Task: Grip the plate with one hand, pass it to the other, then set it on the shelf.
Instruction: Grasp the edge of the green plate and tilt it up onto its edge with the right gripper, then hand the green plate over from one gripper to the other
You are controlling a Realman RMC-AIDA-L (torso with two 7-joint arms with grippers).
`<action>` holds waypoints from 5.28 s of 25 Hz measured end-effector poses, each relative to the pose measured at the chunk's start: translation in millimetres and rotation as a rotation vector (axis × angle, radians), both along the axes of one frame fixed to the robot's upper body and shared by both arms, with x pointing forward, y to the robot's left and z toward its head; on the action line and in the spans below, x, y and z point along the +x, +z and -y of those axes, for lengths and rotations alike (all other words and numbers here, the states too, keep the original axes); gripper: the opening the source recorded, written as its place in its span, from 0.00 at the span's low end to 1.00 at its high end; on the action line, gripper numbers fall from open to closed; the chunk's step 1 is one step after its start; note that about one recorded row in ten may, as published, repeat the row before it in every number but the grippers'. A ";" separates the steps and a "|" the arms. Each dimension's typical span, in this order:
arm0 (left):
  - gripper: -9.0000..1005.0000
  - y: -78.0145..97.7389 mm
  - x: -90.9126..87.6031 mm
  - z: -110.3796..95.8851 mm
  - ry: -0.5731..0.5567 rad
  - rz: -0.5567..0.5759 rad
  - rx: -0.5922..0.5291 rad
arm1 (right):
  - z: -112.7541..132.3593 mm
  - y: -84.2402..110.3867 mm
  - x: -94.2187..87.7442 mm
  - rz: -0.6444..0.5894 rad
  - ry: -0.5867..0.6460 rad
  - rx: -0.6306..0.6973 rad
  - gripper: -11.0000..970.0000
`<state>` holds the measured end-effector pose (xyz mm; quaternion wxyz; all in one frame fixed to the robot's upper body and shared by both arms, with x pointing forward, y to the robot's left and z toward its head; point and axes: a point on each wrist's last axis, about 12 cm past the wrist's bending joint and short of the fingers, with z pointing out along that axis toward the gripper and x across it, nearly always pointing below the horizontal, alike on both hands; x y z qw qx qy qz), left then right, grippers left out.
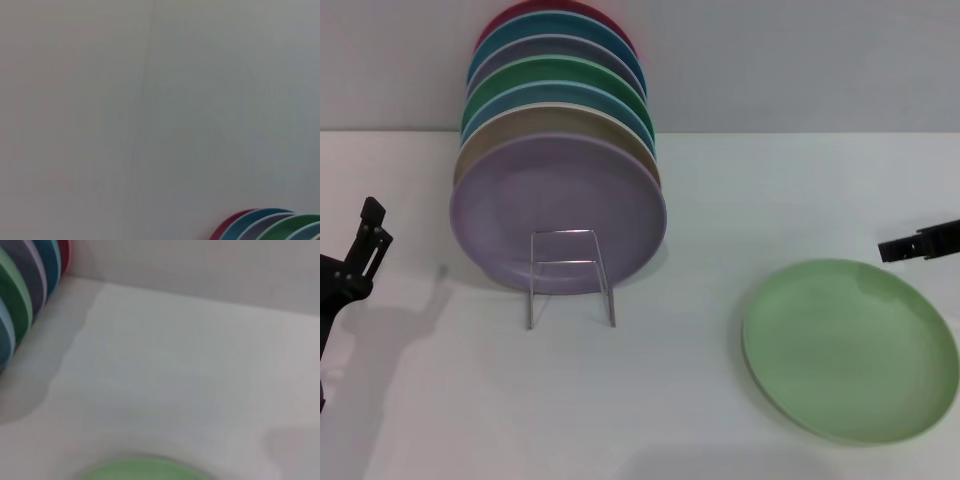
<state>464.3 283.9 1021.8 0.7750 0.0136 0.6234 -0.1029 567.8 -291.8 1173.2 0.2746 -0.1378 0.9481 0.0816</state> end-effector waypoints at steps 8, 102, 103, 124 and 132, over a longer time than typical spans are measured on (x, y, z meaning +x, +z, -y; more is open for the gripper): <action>0.84 1.7 2.8 1.4 -0.005 0.008 -0.002 | 15.3 -15.9 4.8 -0.121 -0.062 -0.023 0.75; 0.84 8.1 2.2 -0.7 0.000 0.063 -0.006 | -15.1 -13.2 7.2 0.695 0.043 -0.197 0.02; 0.84 8.1 2.1 -0.7 0.000 0.063 -0.006 | -16.1 -16.0 7.4 0.711 0.038 -0.198 0.02; 0.84 9.8 0.5 -0.6 -0.009 0.080 -0.003 | -33.8 -75.8 -13.5 1.016 -0.049 -0.221 0.02; 0.84 8.3 -8.8 2.3 -0.022 0.085 -0.021 | -29.3 -100.3 -31.9 1.134 -0.101 -0.186 0.02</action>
